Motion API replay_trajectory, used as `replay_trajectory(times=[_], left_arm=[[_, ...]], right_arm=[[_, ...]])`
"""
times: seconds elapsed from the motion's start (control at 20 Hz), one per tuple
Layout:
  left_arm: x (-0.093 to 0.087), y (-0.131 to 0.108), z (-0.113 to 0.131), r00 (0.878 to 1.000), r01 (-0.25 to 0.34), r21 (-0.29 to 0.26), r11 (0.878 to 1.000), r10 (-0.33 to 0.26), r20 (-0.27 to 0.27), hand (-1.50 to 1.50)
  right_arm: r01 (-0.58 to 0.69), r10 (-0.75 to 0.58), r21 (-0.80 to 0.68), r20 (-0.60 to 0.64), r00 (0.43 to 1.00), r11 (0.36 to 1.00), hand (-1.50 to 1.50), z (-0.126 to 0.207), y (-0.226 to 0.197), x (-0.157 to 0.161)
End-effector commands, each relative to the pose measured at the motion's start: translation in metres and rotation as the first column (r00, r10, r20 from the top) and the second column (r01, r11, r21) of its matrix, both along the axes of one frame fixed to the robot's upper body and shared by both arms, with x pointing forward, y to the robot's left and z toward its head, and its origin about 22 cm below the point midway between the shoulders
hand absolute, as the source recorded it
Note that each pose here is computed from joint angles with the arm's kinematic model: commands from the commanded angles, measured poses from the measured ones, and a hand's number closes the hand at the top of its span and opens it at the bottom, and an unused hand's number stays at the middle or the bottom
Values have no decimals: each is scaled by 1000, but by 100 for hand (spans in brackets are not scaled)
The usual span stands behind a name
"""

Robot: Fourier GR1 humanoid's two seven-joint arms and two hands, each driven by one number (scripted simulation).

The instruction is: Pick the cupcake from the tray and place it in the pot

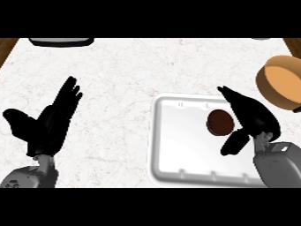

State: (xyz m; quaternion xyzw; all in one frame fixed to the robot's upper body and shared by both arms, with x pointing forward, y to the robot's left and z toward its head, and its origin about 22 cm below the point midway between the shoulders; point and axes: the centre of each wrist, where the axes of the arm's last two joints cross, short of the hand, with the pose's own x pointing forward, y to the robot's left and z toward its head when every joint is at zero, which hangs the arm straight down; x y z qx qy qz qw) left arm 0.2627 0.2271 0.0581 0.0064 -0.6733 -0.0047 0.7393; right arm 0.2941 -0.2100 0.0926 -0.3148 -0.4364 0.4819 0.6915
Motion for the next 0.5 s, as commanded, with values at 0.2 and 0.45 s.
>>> replay_trajectory(times=[0.2, 0.45], left_arm=[[0, -14, 2, 1000, -5, -5, 1000, 5, 7, 0], [0, 22, -21, 1000, -8, -8, 1000, 8, -9, 0]], right_arm=[[-13, 12, -36, -26, 1000, 999, -150, -24, 1, 11], [14, -22, -99, -81, 997, 995, -150, -47, -8, 16]])
